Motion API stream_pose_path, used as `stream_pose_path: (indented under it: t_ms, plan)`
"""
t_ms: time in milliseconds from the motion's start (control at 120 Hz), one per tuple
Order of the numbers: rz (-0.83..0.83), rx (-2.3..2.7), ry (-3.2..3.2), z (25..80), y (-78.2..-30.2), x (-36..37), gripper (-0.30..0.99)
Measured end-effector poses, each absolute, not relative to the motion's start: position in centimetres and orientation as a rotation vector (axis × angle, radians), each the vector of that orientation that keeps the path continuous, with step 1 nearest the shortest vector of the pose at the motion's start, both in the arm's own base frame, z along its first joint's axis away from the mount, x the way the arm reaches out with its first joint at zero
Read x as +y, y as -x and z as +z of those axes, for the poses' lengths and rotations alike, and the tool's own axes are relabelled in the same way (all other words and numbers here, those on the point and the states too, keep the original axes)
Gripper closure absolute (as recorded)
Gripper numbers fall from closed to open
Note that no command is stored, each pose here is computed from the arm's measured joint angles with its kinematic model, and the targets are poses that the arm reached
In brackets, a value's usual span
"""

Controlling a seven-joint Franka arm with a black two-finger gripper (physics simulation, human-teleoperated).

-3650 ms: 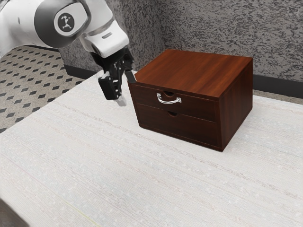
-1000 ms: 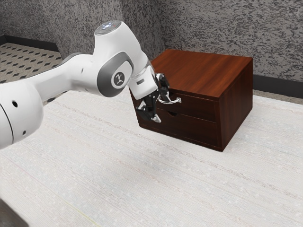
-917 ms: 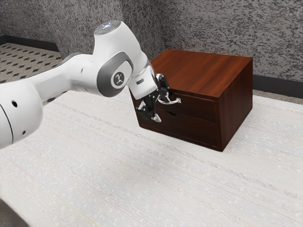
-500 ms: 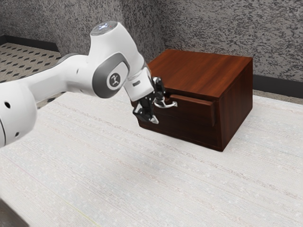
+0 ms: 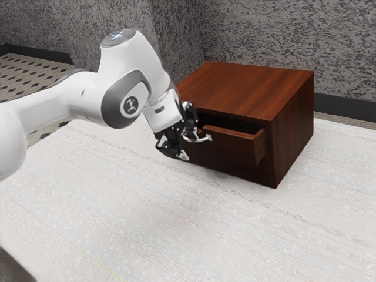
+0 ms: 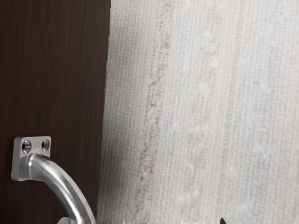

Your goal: Pull the drawer handle with one arm to open the drawer

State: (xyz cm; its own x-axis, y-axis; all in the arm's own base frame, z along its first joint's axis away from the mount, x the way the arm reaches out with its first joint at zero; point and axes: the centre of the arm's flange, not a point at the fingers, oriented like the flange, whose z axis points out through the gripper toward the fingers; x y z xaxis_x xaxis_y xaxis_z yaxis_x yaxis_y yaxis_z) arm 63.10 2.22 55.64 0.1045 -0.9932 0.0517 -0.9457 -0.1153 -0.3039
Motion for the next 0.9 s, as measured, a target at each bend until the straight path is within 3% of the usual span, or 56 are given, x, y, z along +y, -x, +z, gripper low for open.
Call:
stream_pose_path:
  t_ms: [467, 900]
  plan:
    - [-0.361, 1.931, 2.194, 56.9, -59.0, 1.8, 0.40]
    - [-0.365, 1.919, 2.239, 56.5, -56.3, 1.7, 0.33]
